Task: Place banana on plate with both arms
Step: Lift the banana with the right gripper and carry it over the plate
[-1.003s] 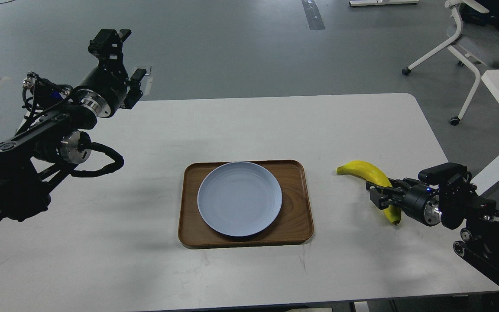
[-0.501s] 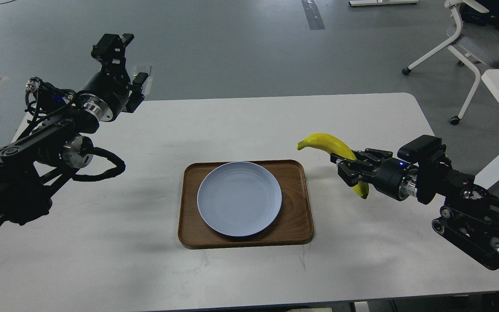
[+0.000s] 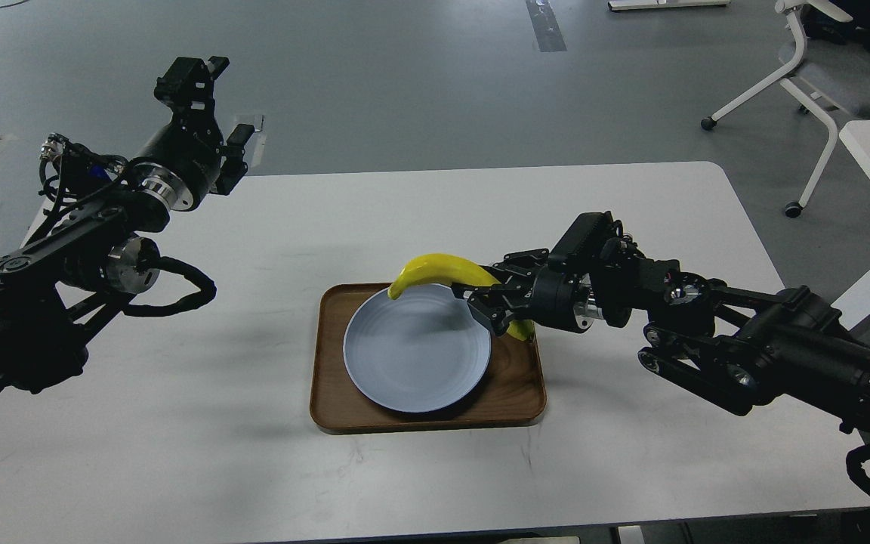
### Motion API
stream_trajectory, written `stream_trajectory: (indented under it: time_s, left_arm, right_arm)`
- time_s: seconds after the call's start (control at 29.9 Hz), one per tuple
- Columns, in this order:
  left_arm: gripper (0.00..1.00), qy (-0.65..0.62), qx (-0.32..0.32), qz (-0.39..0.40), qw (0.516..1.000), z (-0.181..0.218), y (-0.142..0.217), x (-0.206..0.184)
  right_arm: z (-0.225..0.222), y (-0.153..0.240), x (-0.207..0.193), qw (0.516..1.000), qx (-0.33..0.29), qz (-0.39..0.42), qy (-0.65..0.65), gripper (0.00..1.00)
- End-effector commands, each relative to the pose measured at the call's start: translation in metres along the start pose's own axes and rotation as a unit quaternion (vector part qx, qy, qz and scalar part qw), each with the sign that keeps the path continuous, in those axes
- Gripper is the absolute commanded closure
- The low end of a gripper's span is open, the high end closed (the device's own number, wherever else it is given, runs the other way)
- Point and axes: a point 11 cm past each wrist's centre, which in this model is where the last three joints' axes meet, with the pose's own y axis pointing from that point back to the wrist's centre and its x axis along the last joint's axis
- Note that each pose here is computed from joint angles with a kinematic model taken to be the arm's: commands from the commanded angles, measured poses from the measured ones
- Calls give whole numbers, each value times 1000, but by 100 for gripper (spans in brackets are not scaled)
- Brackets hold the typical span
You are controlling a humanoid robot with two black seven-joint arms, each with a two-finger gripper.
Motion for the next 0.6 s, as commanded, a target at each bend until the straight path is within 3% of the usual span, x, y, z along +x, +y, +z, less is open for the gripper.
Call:
stream_trajectory:
  time_s: [0.0, 0.13, 0.2, 0.3, 0.37, 0.4, 0.43, 0.57]
  left_arm:
    - [1, 1, 0, 1, 1000, -1, 0, 1]
    - [1, 2, -2, 2, 1000, -1, 1, 1]
    - [1, 1, -3, 3, 1000, -3, 3, 2]
    - [1, 2, -2, 4, 1000, -4, 3, 3]
    - [1, 2, 0, 4, 1000, -6, 4, 3]
    - [1, 2, 1, 4, 1000, -7, 5, 3]
    - [1, 2, 1, 3, 1000, -7, 4, 2]
    - [1, 5, 1, 4, 1000, -6, 4, 3]
  right_arm:
    - [-17, -18, 0, 1000, 15, 0, -4, 100]
    - [-26, -30, 1, 1000, 23, 0, -6, 98]
    - [-29, -32, 0, 1000, 25, 0, -9, 92]
    - [-30, -32, -4, 1000, 22, -2, -15, 70]
    - [-34, -32, -3, 999, 27, 2, -20, 21]
    - [-35, -32, -3, 999, 28, 2, -22, 7]
    - [-36, -31, -6, 999, 29, 3, -27, 0]
    - [-36, -31, -4, 997, 24, 16, -68, 0]
